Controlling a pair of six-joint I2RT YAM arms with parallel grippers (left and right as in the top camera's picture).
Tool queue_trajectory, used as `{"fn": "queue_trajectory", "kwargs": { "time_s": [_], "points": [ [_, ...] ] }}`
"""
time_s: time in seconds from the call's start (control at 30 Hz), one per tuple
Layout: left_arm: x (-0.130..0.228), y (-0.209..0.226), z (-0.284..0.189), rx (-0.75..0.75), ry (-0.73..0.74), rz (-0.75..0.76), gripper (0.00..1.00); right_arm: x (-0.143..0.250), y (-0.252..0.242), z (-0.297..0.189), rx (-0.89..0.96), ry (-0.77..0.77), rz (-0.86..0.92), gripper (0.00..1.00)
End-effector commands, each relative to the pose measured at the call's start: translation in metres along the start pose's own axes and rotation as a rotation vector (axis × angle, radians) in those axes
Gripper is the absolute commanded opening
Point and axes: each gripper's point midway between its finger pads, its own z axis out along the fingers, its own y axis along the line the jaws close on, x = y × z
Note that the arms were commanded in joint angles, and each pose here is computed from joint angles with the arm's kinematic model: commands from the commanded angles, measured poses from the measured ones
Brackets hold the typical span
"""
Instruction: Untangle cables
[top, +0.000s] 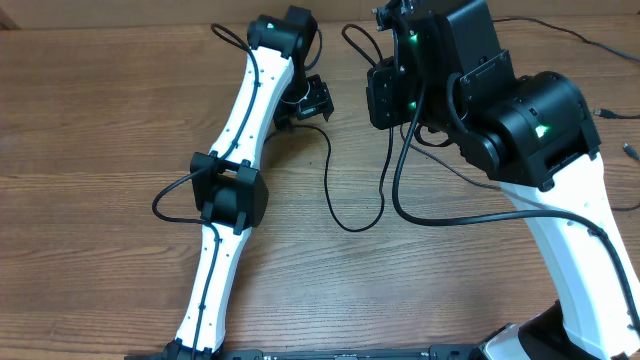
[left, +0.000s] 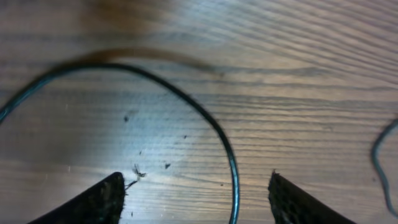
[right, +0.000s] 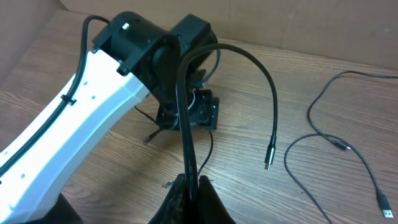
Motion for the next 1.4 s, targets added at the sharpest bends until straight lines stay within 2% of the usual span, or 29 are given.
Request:
{"fn": "queue_trajectory", "kwargs": {
  "time_s": [0.0,0.13,0.27,0.47,0.63,0.77,0.8,0.9,1.1,1.37],
  "points": [
    [0.005,0.003,0.008,-0.087,-0.029,-0.086,0.81,-0.008,-0.009,-0.006,0.025,-0.034,0.017,0.04],
    [0.011,-0.004,0.010,-0.102,-0.039,-0.115,0.89,-0.009,-0.016,-0.006,0.037,-0.037,0.029,0.04],
    [0.017,-0.007,0.016,-0.129,-0.049,-0.136,0.88,-0.010,-0.020,-0.006,0.045,-0.039,0.036,0.04],
    [0.031,-0.007,0.037,-0.177,-0.008,-0.125,0.93,-0.013,-0.020,-0.006,0.044,-0.047,0.037,0.04],
    [0.041,-0.002,0.051,-0.215,0.028,-0.120,0.78,-0.014,-0.020,-0.006,0.042,-0.054,0.037,0.04],
    [0.041,-0.001,0.051,-0.218,0.026,-0.120,0.58,-0.014,-0.020,-0.006,0.043,-0.052,0.037,0.04],
    [0.040,0.000,0.051,-0.224,0.021,-0.120,0.40,-0.013,-0.021,-0.006,0.047,-0.050,0.037,0.04],
    [0.038,0.003,0.050,-0.240,0.009,-0.125,0.04,-0.011,-0.030,-0.007,0.082,-0.044,0.090,0.04],
    [0.041,0.019,0.046,-0.297,0.025,-0.140,0.04,0.002,-0.082,-0.011,0.228,-0.003,0.292,0.04],
    [0.049,0.017,0.046,-0.306,0.045,-0.128,0.05,0.019,-0.158,-0.028,0.385,0.037,0.432,0.04]
  ]
}}
